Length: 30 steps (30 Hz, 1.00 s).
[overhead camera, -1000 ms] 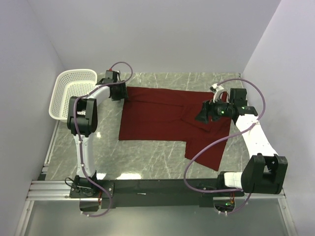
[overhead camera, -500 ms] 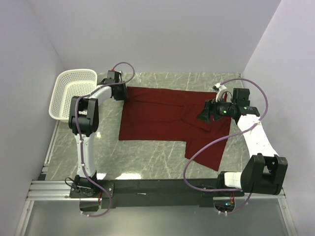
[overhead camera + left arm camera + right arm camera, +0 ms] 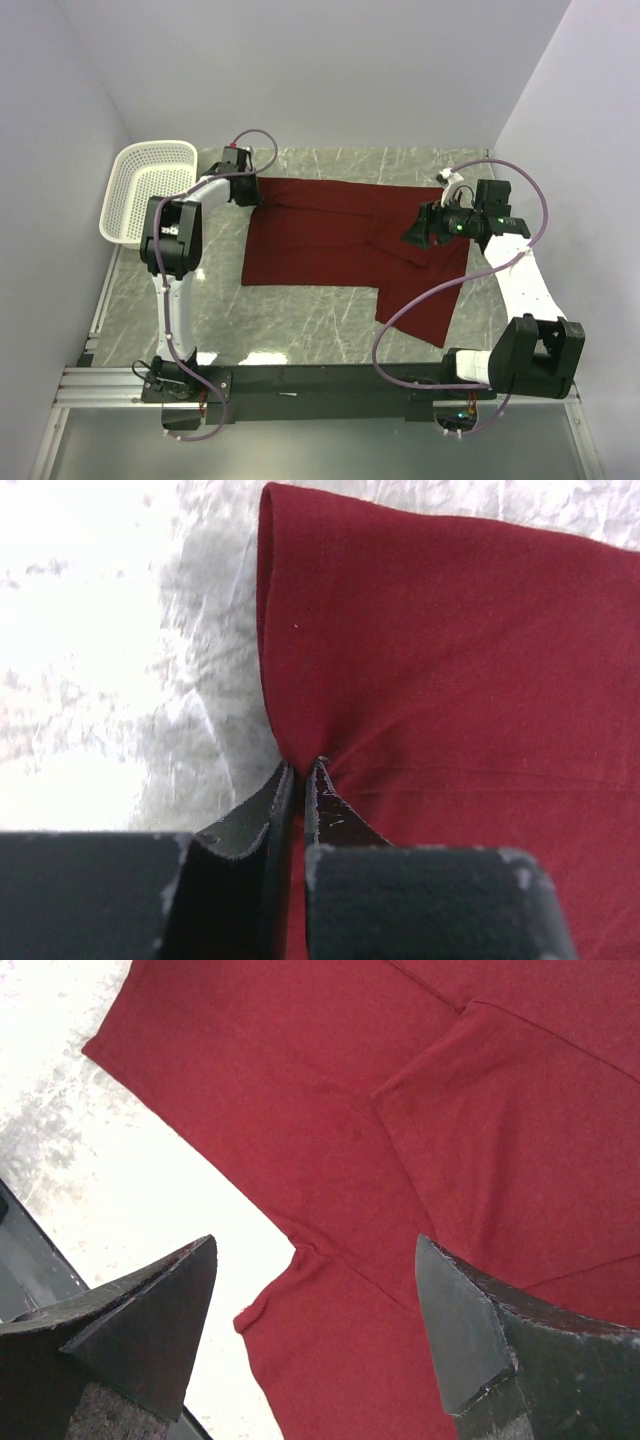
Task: Fold and stack the t-shirts
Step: Fold the tshirt
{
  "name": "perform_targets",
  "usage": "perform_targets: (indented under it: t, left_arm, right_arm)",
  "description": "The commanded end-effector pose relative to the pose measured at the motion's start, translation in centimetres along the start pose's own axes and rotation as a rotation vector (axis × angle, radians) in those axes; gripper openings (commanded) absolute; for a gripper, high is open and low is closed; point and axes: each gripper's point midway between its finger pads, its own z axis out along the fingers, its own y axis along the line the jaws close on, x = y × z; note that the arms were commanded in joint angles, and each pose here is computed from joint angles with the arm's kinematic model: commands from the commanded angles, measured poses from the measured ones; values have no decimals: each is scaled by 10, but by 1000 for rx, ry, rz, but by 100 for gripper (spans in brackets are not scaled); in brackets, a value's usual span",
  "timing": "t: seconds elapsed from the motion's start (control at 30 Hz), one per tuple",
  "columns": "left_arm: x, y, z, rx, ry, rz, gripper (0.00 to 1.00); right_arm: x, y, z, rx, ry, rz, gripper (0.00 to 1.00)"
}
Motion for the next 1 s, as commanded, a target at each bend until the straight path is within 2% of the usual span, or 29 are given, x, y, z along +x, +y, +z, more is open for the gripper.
perform_targets:
  t: [0.0, 0.17, 0.4, 0.6, 0.67, 0.7, 0.77, 0.8, 0.9, 0.97]
  left_arm:
    - [41, 30, -11, -109, 134, -40, 1]
    - [32, 41, -29, -135, 112, -50, 1]
    - [45, 61, -49, -165, 128, -81, 1]
    - [36, 77, -70, -171, 78, -124, 1]
    - [24, 67, -79, -129, 42, -117, 9]
    - [16, 53, -83, -61, 24, -111, 25]
    - [-6, 31, -103, 4, -38, -78, 43]
    - [-19, 13, -119, 39, -83, -45, 56]
    - [-46, -15, -156, 94, -170, 17, 66]
    - [-52, -18, -175, 92, -218, 71, 68]
  right_arm:
    - [-9, 6, -7, -9, -46, -35, 86]
    - [-11, 8, -8, -16, -50, -39, 86]
    - [-10, 9, -11, -15, -54, -45, 86]
    - [-3, 11, -9, -51, -20, -51, 86]
    - [2, 12, -8, -66, 6, -76, 87]
    - [4, 12, -9, -67, 17, -85, 87]
    - [10, 11, -11, -68, 52, -134, 87]
    - [13, 7, -12, -50, 70, -157, 87]
    - [18, 1, -20, -16, 113, -271, 88]
    - [21, -7, -28, 30, 147, -386, 90]
